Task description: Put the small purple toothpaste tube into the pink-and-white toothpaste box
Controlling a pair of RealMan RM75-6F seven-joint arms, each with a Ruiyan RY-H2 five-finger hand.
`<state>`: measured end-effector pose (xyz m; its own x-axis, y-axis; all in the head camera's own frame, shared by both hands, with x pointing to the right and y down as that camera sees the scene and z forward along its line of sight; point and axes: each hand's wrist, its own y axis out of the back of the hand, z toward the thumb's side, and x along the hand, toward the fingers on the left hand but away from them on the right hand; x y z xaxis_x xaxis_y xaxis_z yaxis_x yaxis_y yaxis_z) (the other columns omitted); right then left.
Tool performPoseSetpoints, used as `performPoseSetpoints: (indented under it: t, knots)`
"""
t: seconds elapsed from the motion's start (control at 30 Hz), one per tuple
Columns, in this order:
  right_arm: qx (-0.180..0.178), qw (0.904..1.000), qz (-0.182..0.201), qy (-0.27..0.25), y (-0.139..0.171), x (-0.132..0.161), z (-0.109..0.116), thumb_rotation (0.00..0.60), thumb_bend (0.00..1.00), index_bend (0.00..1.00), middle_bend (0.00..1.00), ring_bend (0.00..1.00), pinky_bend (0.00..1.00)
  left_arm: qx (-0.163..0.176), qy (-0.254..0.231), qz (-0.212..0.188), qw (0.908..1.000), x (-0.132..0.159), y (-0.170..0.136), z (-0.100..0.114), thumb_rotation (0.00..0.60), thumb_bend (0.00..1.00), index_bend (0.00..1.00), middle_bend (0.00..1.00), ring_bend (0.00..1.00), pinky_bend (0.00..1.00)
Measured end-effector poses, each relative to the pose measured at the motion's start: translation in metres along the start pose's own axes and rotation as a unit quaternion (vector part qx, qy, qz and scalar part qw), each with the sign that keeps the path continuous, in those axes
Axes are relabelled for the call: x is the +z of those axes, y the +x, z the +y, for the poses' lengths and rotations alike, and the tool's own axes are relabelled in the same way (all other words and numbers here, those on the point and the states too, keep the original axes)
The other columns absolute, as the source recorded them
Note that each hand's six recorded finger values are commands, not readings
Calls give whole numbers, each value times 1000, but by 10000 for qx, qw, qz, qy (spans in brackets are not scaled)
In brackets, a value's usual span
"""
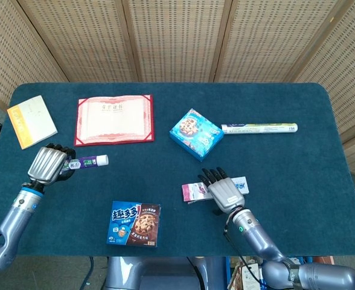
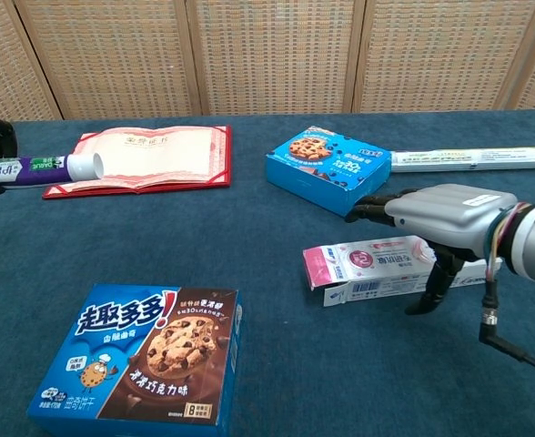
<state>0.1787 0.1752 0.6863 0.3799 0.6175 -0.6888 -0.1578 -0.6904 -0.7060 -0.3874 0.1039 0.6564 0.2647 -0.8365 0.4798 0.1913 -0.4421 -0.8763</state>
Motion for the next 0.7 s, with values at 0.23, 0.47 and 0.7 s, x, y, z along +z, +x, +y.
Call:
performPoseSetpoints:
  t: [0.23,0.47,0.7]
  knots:
    - [26,9999,-125,44,-11,-4,1,600,182,14,0,0,0,-5,17,20,10000,-1,0,-1,600,471,858,637,436,411]
    - [157,9991,-361,145,-14,-19,-7,600,182,81,0,0,0,-2,10,41,10000,-3,-1,-2,600,471,858,637,436,411]
    - [208,9985,-494,81,-16,-30,-17,600,182,224,53,0,0,6,19,32,10000,-3,-1,-1,600,471,858,637,436,411]
